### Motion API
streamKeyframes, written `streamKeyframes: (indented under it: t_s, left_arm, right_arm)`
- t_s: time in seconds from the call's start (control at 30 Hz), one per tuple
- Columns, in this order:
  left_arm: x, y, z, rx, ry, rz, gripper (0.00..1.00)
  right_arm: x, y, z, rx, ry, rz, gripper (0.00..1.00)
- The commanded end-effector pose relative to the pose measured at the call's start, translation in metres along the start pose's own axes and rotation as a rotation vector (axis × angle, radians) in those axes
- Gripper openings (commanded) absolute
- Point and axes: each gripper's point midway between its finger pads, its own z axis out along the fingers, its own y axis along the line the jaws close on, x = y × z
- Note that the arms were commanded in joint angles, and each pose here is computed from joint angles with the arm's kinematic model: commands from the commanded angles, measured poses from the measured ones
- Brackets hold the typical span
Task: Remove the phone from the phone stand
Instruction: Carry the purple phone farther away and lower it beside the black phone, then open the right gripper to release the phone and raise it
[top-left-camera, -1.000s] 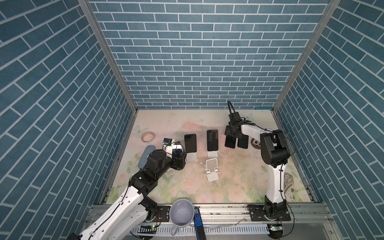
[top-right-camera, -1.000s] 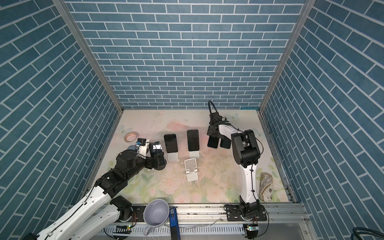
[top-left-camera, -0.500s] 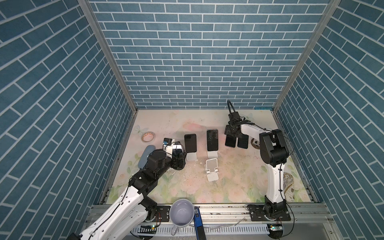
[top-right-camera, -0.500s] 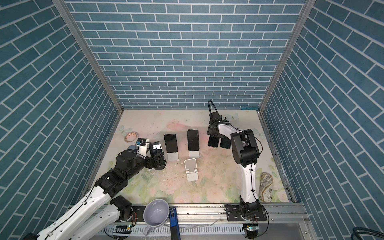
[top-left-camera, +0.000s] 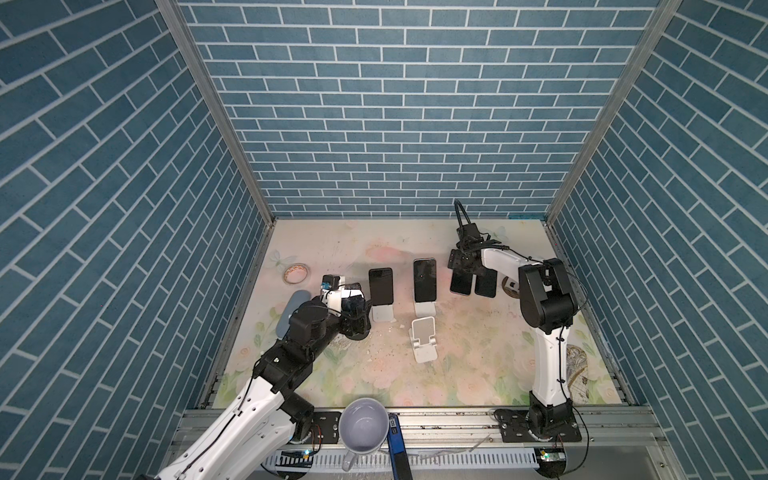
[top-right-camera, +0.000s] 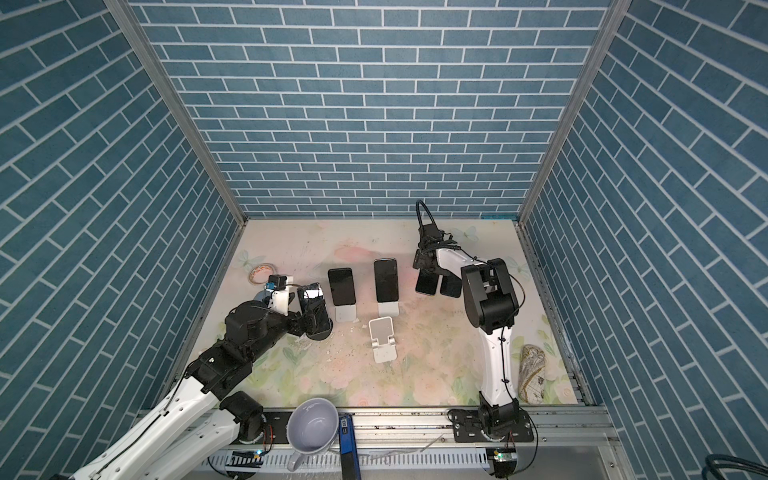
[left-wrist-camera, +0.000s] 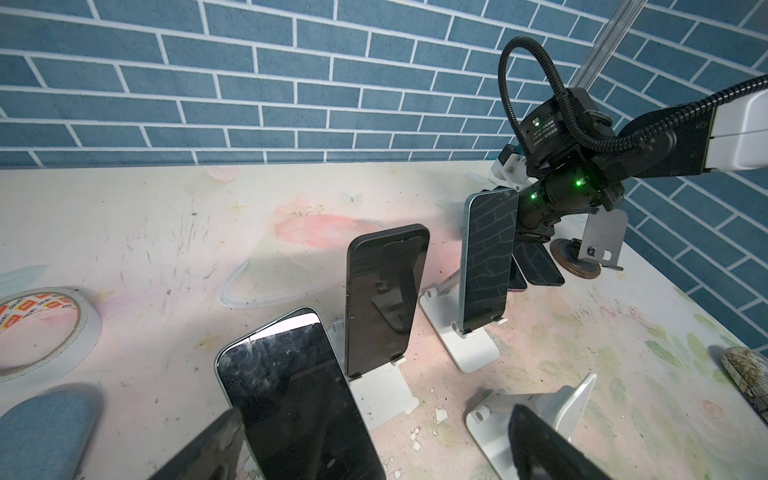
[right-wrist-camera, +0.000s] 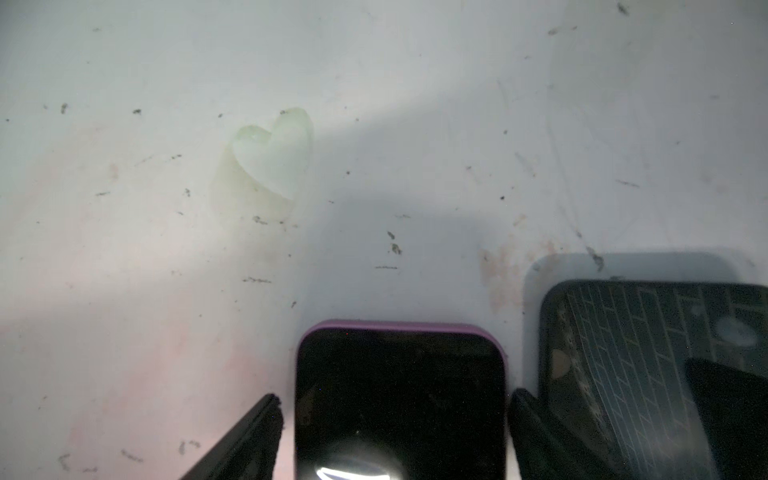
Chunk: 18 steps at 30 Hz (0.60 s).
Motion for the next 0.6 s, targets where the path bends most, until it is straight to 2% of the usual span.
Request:
streamKeyframes:
  t_s: [0.0,0.27,0.57]
  left_arm:
    - [-0.001,0.001,0.0,-0.006,-0.01,-0.001,1.0]
    - [0.001,0.003,0.002,-0.018,0.0,-0.016,1.0]
    - [0.006,-0.002,0.01,0.001,0.034,-0.031,1.0]
  right_arm:
    - [0.026,-0.002,0.012,-0.017,0.098,-0.016,0.87]
    - [-0.004,0.006,-0.033,-0.063,0.0,-0.046,0.89]
    - [-0.002,0.001,-0.069,-0.075,-0.035,-0.082,0.9]
